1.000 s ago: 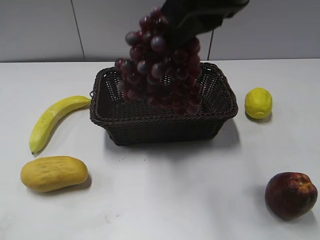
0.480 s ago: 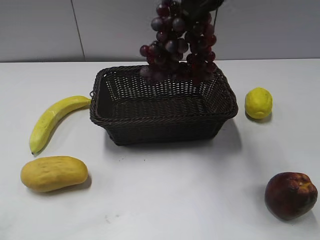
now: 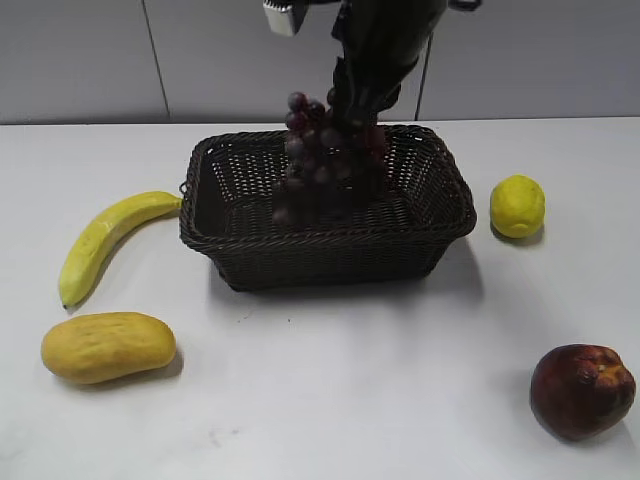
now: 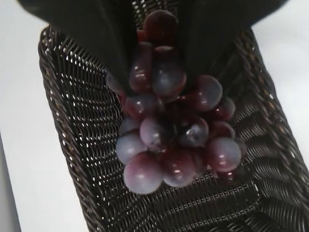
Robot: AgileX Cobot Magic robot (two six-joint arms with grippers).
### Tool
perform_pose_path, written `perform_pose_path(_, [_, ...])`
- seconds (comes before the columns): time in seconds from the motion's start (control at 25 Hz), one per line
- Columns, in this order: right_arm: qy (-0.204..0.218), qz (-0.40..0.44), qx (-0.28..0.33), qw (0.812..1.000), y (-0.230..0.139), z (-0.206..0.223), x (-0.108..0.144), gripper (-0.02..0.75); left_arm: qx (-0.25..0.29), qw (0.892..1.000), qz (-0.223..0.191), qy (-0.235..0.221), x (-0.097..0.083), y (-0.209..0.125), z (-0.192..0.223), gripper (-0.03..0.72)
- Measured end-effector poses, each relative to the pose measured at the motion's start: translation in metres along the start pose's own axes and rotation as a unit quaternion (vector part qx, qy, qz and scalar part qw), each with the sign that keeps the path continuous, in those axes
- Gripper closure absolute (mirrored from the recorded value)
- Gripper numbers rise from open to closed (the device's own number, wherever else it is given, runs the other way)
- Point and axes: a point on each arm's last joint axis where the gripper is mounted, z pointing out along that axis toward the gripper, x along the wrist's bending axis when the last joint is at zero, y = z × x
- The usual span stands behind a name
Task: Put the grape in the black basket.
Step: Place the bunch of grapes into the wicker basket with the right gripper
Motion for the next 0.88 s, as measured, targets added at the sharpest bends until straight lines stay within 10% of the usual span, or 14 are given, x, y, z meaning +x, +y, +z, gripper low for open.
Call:
perform_pose_path(0.72, [-0.004, 0.0, 0.009, 1.0, -0.018, 0.104, -0.003, 0.578, 0.0, 1.0, 0.0, 0.0, 0.0, 0.0, 0.0, 0.454])
perform_pose_path(0.88, [-0.001, 0.011, 0.013, 1.0, -0.018, 0.104, -0.002, 0.376, 0.0, 1.0, 0.0, 0.0, 0.0, 0.0, 0.0, 0.454])
